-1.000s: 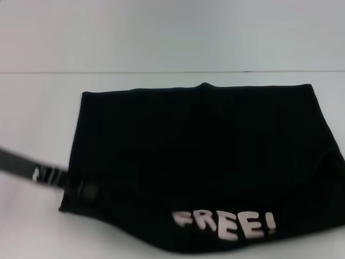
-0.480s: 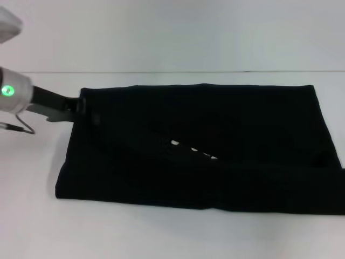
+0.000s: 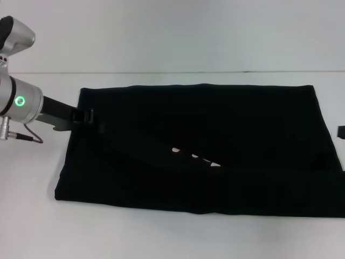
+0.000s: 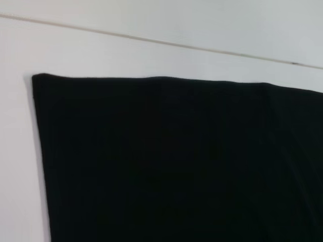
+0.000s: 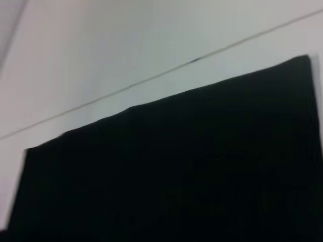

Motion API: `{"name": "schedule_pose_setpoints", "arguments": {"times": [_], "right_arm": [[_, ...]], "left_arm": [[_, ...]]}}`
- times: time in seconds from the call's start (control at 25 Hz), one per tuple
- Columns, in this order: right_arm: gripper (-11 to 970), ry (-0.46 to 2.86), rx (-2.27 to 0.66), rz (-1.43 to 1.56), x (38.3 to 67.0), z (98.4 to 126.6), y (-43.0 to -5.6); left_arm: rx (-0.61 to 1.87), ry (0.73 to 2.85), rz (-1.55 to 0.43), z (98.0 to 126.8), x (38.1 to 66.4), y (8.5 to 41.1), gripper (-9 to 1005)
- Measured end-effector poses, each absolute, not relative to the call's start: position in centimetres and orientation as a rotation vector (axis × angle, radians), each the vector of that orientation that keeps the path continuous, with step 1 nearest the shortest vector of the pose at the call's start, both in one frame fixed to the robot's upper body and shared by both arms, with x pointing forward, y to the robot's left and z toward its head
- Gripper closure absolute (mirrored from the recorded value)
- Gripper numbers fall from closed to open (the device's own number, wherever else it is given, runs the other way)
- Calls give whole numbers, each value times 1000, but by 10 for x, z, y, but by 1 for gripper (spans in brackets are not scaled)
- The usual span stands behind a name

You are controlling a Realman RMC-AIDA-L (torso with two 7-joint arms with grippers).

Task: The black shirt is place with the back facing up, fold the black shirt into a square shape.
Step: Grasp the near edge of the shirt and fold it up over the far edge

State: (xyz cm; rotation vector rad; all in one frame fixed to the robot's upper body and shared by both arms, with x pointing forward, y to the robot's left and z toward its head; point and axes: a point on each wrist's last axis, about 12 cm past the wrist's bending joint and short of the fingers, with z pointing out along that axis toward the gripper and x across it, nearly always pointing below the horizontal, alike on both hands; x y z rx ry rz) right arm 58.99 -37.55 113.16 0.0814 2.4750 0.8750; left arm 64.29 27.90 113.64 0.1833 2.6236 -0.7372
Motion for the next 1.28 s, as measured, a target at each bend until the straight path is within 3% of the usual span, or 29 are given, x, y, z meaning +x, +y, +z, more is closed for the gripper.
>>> {"name": "schedule_pose_setpoints", "arguments": {"times": [0.2, 0.4, 0.64, 1.28], "right_arm": [[821, 2493, 143, 1038, 566, 1145, -397], [575, 2586, 208, 1032, 552, 1140, -406], [429, 2636, 236, 982, 549, 1130, -407], [467, 2661, 163, 941, 564, 1111, -380]], "left_arm": [[181, 2623, -747, 1135, 641, 280, 978], [182, 2621, -747, 1135, 641, 279, 978], [192, 2616, -750, 1137, 643, 277, 978], [184, 2622, -761, 1133, 641, 275, 980]]}}
